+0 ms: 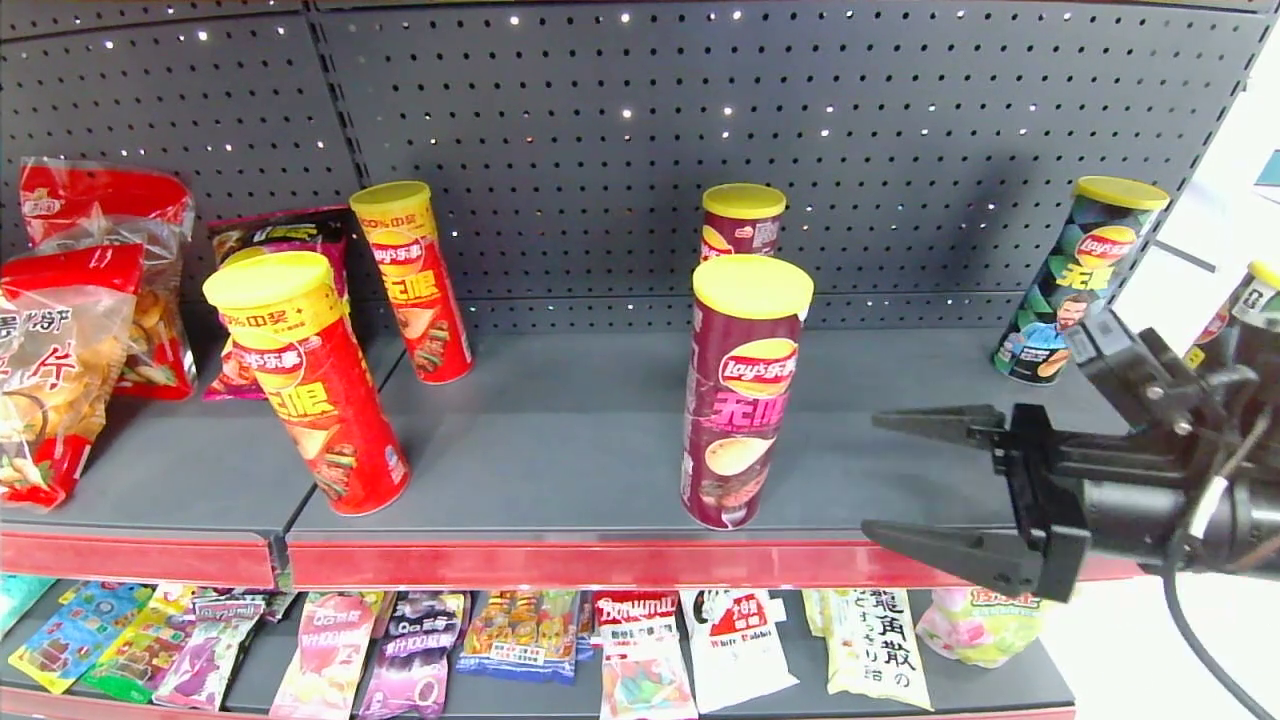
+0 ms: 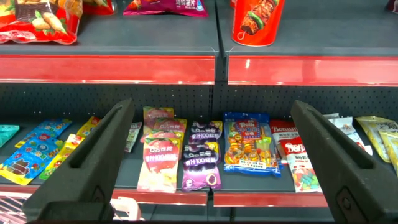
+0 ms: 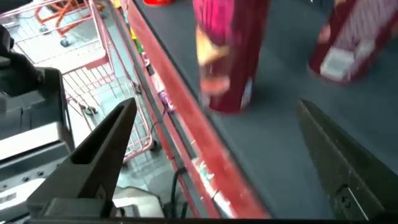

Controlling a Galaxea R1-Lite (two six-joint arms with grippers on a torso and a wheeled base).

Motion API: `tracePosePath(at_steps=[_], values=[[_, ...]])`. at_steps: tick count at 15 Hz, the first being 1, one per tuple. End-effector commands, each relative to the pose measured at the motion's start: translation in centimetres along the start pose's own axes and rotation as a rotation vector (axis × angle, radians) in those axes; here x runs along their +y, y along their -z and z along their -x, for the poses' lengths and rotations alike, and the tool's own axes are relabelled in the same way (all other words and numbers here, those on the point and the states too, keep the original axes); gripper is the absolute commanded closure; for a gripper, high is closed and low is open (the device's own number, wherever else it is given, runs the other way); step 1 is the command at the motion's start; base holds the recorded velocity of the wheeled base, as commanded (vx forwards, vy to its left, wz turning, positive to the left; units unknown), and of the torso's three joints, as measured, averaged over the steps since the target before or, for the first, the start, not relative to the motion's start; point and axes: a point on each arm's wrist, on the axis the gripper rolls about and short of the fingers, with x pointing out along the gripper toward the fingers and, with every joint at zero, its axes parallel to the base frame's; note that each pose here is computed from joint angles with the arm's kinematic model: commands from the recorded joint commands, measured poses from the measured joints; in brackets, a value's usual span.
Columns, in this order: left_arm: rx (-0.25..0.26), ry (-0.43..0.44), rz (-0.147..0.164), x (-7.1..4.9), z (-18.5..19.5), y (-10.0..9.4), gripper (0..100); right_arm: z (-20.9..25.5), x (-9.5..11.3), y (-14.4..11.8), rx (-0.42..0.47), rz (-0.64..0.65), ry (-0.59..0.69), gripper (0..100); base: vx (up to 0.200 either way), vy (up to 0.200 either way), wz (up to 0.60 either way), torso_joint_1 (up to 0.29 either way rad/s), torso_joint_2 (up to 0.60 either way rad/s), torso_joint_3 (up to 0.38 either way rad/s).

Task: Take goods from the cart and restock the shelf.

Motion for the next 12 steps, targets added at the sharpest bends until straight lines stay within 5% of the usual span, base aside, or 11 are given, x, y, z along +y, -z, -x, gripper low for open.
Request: tracePosePath(at_steps=[1, 5, 12], values=[[0.000, 0.000, 0.000, 0.0, 0.0, 0.0, 0, 4.6, 3.8, 1.6, -0.013, -0.017, 0.133, 0, 0.000, 0.000, 0.00, 0.000, 0.00, 0.000], [0.000, -0.001, 0.000, 0.0, 0.0, 0.0, 0, 9.2, 7.4, 5.4, 0.019, -0.018, 0.555, 0, 0.000, 0.000, 0.00, 0.000, 0.00, 0.000], [0.000, 0.000, 0.000, 0.0, 0.0, 0.0, 0, 14.7, 16.4, 12.0, -0.032, 0.002, 0.951, 0, 0.000, 0.000, 0.00, 0.000, 0.00, 0.000]])
